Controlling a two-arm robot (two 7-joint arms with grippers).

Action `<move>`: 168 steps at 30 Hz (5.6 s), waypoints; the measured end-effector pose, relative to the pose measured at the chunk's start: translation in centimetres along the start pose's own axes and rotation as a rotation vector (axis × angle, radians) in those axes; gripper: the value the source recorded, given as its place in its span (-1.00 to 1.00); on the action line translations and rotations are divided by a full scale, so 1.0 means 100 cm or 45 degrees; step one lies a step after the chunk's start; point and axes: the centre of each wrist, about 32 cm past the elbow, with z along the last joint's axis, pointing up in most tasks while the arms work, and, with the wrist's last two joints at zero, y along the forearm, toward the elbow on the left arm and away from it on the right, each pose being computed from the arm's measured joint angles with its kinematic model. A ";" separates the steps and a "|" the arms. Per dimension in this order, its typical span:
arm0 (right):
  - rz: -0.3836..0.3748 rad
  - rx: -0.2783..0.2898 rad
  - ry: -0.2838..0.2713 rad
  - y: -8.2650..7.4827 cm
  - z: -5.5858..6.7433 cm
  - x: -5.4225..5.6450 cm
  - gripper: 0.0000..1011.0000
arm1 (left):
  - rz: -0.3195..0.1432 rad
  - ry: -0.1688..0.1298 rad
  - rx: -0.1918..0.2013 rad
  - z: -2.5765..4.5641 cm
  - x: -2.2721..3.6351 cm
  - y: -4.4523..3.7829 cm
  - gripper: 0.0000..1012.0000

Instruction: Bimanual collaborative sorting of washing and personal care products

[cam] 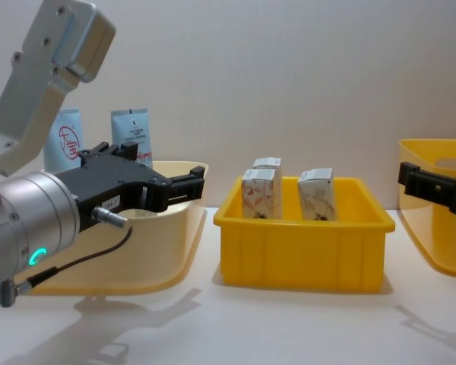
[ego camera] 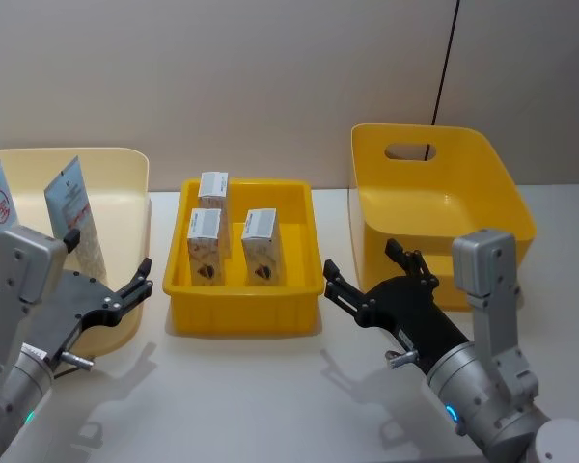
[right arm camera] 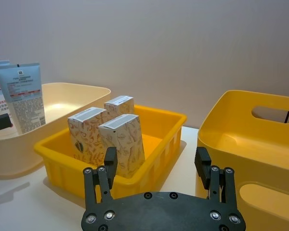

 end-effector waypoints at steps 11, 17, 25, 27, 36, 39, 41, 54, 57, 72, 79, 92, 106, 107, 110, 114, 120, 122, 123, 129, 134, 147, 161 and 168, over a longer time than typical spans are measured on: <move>0.000 0.000 0.000 0.000 0.000 0.000 0.98 | 0.000 0.000 0.000 0.0000 0.0000 0.0000 0.98; 0.000 0.000 0.000 0.000 0.000 0.000 0.98 | 0.000 0.000 0.000 0.0000 0.0000 0.0000 0.98; 0.000 0.000 0.000 0.000 0.000 0.000 0.98 | 0.000 0.000 0.000 0.0000 0.0000 0.0000 0.98; 0.000 0.000 0.000 0.000 0.000 0.000 0.98 | 0.000 0.000 0.000 0.0000 0.0000 0.0000 0.98; 0.000 0.000 0.000 0.000 0.000 0.000 0.98 | 0.000 0.000 0.000 0.0000 0.0000 0.0000 0.98; 0.000 0.000 0.000 0.000 0.000 0.000 0.98 | 0.000 0.000 0.000 0.0000 0.0000 0.0000 0.98; 0.000 0.000 0.000 0.000 0.000 0.000 0.98 | 0.000 0.000 0.000 0.0000 0.0000 0.0000 0.98; 0.000 0.000 0.000 0.000 0.000 0.000 0.98 | 0.008 0.020 0.002 0.0010 0.0085 0.0035 0.98; 0.000 0.000 0.000 0.000 0.000 0.000 0.98 | 0.013 0.034 0.005 0.0018 0.0121 0.0056 0.98; 0.000 0.000 0.000 0.000 0.000 0.000 0.98 | 0.031 0.144 0.030 0.0074 0.0279 0.0099 0.98; 0.000 0.000 0.000 0.000 0.000 0.000 0.98 | 0.037 0.209 0.045 0.0084 0.0352 0.0050 0.98; 0.000 0.000 0.000 0.000 0.000 0.000 0.98 | 0.047 0.298 0.083 0.0054 0.0496 -0.0099 0.98; 0.000 0.000 0.000 0.000 0.000 0.000 0.98 | 0.039 0.321 0.126 -0.0034 0.0594 -0.0285 0.98; 0.000 0.000 0.000 0.000 0.000 0.000 0.98 | 0.037 0.321 0.128 -0.0037 0.0597 -0.0297 0.98; 0.000 0.000 0.000 0.000 0.000 0.000 0.98 | 0.031 0.321 0.135 -0.0056 0.0604 -0.0343 0.98; 0.000 0.000 0.000 0.000 0.000 0.000 0.98 | 0.020 0.321 0.137 -0.0075 0.0609 -0.0420 0.98; 0.000 0.000 0.000 0.000 0.000 0.000 0.98 | 0.011 0.325 0.134 -0.0091 0.0614 -0.0507 0.98; 0.000 0.000 0.000 0.000 0.000 0.000 0.98 | 0.009 0.326 0.131 -0.0093 0.0615 -0.0535 0.98; 0.000 0.000 0.000 0.000 0.000 0.000 0.98 | 0.009 0.328 0.131 -0.0096 0.0615 -0.0547 0.98; 0.000 0.000 0.000 0.000 0.000 0.000 0.98 | 0.006 0.332 0.126 -0.0101 0.0616 -0.0603 0.98; 0.000 0.000 0.000 0.000 0.000 0.000 0.98 | 0.006 0.334 0.125 -0.0107 0.0618 -0.0633 0.81; 0.000 0.000 0.000 0.000 0.000 0.000 0.98 | 0.004 0.337 0.122 -0.0108 0.0621 -0.0672 0.03; 0.000 0.000 0.000 0.000 0.000 0.000 0.98 | -0.003 0.340 0.111 -0.0121 0.0629 -0.0664 -0.49; 0.000 0.000 0.000 0.000 0.000 0.000 0.98 | -0.020 0.340 0.048 -0.0104 0.0690 -0.0629 -0.49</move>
